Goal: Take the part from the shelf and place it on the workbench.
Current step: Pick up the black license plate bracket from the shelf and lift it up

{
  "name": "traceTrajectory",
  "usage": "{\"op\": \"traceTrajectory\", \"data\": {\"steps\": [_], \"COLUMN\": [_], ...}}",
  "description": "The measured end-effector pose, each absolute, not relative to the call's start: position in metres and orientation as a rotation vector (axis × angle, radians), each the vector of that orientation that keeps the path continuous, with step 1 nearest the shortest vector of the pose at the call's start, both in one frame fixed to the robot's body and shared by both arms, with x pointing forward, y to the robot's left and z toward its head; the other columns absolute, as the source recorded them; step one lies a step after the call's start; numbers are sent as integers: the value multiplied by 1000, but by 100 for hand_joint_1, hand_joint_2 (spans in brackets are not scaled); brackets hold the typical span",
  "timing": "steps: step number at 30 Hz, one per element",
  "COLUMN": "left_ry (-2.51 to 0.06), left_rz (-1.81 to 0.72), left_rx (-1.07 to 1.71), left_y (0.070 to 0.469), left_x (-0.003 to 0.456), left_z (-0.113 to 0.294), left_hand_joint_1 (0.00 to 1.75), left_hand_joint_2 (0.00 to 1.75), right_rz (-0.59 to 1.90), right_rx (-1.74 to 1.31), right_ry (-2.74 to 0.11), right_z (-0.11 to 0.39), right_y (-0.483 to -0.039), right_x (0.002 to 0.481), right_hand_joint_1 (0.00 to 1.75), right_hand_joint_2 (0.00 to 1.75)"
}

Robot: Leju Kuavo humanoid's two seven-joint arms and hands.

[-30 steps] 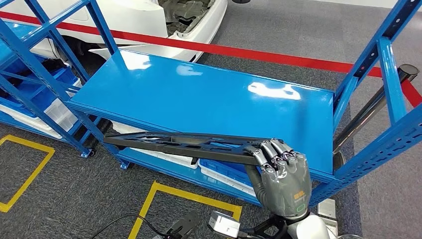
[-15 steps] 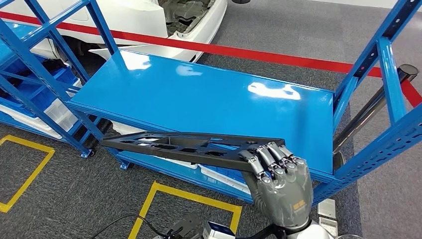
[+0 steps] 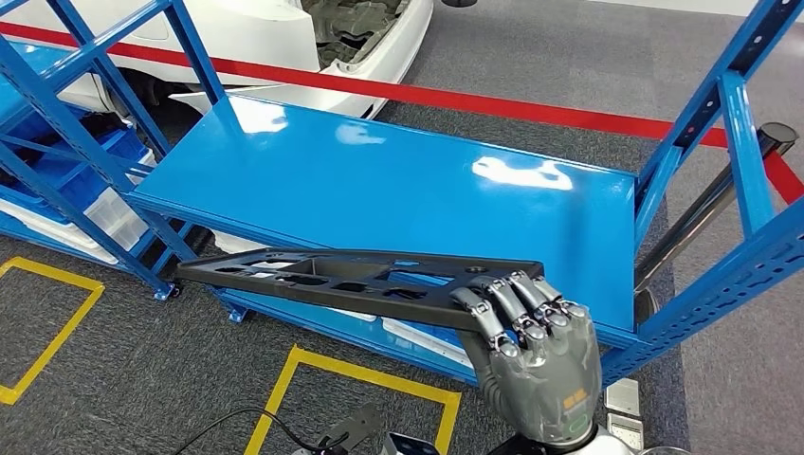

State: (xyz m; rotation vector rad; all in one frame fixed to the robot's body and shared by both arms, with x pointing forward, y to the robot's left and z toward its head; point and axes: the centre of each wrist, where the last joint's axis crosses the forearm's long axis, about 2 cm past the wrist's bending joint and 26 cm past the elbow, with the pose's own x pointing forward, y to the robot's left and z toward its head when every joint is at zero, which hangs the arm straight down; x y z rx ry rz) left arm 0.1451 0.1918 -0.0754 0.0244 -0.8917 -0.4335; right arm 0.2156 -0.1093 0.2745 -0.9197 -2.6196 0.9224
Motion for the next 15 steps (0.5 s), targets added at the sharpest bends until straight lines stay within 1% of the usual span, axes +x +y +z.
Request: {"op": "traceTrajectory", "data": {"steps": [15], "left_ry": [-893], "left_rz": [-452], "left_rx": [2], "left_y": [191], "left_x": [146], "left_z": [-75], "left_hand_joint_1": [0], "left_hand_joint_2": [175], "right_rz": [934], "right_rx": [-892], "right_ry": [-2642], "right_z": [281], "right_y": [-108], "right_x": [209], "right_hand_joint_1": [175], "right_hand_joint_2": [175]}}
